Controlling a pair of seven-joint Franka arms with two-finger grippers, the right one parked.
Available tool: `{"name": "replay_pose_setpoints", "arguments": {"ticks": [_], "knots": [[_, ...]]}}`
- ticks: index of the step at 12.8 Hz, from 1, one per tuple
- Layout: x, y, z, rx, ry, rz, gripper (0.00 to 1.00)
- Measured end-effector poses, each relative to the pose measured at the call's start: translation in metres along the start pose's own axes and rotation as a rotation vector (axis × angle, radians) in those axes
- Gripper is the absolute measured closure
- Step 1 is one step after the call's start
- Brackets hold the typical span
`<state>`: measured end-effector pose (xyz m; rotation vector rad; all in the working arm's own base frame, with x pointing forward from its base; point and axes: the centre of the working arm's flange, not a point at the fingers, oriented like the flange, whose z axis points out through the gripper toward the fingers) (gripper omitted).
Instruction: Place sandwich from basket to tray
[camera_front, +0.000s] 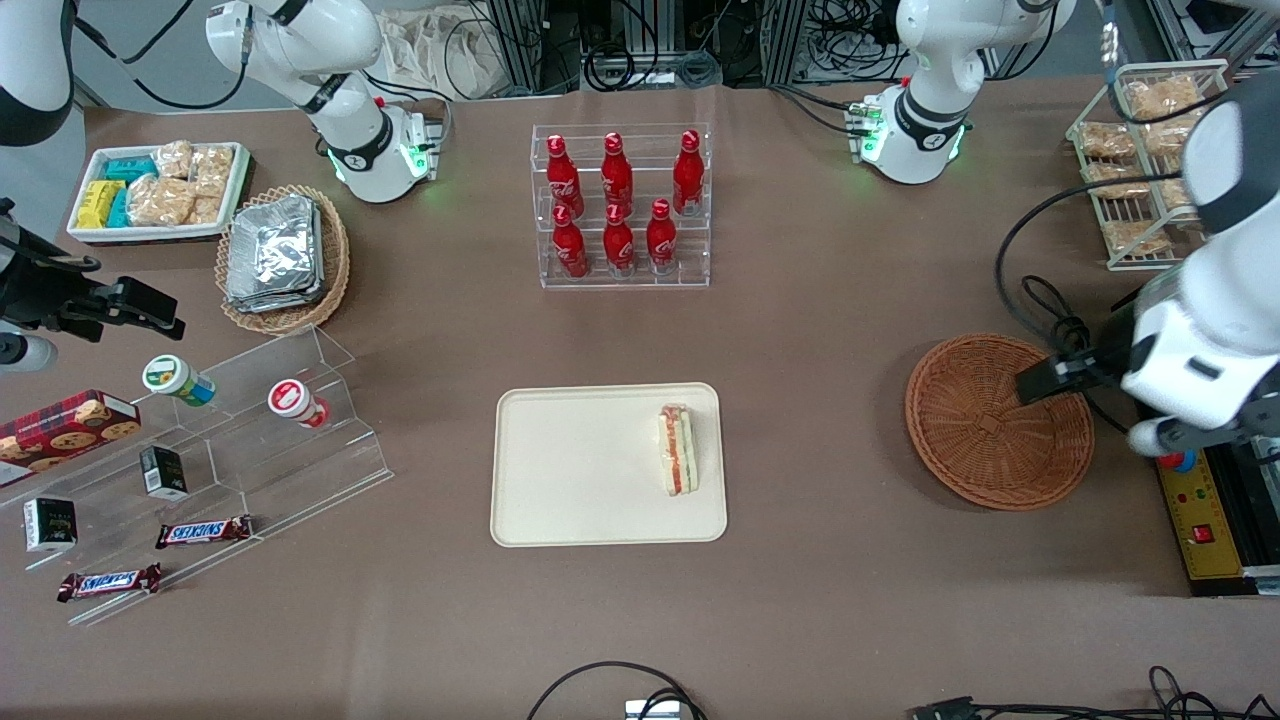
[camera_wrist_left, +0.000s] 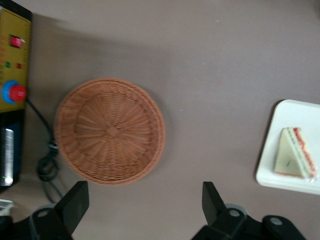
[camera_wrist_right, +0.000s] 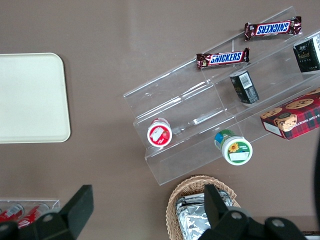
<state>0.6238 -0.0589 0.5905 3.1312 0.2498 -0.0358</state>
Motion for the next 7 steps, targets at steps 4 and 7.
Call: {"name": "replay_pose_setpoints", "arguments": {"ticks": [4,7], "knots": [[-0.048,-0.050,-0.043,0.020,0.039,0.100,0.00],[-0.078,-0.059,-0.069,0.017,0.058,0.113,0.00]]}}
